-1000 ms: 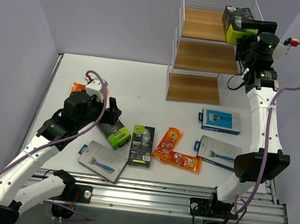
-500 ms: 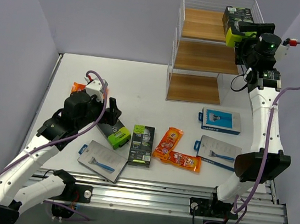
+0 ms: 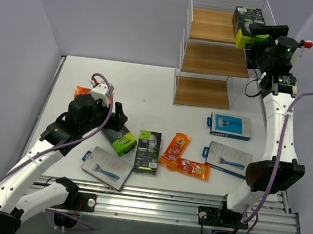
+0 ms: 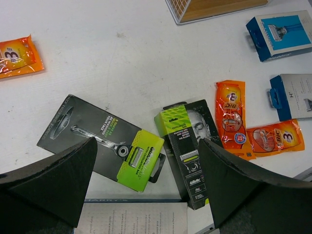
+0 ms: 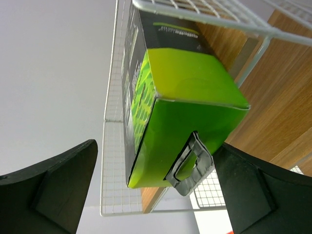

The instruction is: Place and organize the shaving razors onto the shelf

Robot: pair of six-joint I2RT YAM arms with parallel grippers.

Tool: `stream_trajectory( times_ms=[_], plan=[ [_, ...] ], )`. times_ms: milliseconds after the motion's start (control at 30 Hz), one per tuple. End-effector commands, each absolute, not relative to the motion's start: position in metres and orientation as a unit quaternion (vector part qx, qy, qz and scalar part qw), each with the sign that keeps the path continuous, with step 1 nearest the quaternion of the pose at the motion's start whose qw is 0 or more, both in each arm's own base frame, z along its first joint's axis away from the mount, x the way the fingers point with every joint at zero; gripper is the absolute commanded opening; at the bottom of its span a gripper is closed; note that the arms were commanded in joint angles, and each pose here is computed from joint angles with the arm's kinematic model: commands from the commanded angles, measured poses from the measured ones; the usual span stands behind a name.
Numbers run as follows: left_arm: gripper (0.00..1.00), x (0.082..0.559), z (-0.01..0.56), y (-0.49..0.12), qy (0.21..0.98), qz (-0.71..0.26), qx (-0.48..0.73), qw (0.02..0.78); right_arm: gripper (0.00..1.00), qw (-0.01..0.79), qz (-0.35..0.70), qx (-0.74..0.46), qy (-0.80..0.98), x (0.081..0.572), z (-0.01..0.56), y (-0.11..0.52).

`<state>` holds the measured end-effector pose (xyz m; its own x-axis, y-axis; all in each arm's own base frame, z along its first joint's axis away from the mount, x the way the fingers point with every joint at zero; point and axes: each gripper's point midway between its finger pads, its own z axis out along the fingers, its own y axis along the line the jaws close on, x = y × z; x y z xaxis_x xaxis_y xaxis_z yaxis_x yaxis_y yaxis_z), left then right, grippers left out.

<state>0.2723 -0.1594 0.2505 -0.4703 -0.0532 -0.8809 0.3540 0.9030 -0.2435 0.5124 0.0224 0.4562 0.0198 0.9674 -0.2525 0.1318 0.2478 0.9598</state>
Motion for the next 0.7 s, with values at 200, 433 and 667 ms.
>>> stream_trajectory(
  times_ms=[200, 433, 667],
  plan=[
    [0.94, 0.274, 0.269, -0.164, 0.824, -0.218, 0.1, 0.514, 1.0, 0.554, 0.422, 0.424, 0.579, 0.481, 0.492, 0.034],
    [0.94, 0.274, 0.269, -0.162, 0.825, -0.214, 0.098, 0.514, 0.98, 0.554, 0.436, 0.405, 0.582, 0.469, 0.493, 0.041],
    [0.94, 0.275, 0.266, -0.164, 0.827, -0.217, 0.1, 0.509, 0.97, 0.546, 0.441, 0.39, 0.596, 0.453, 0.493, 0.048]
  ],
)
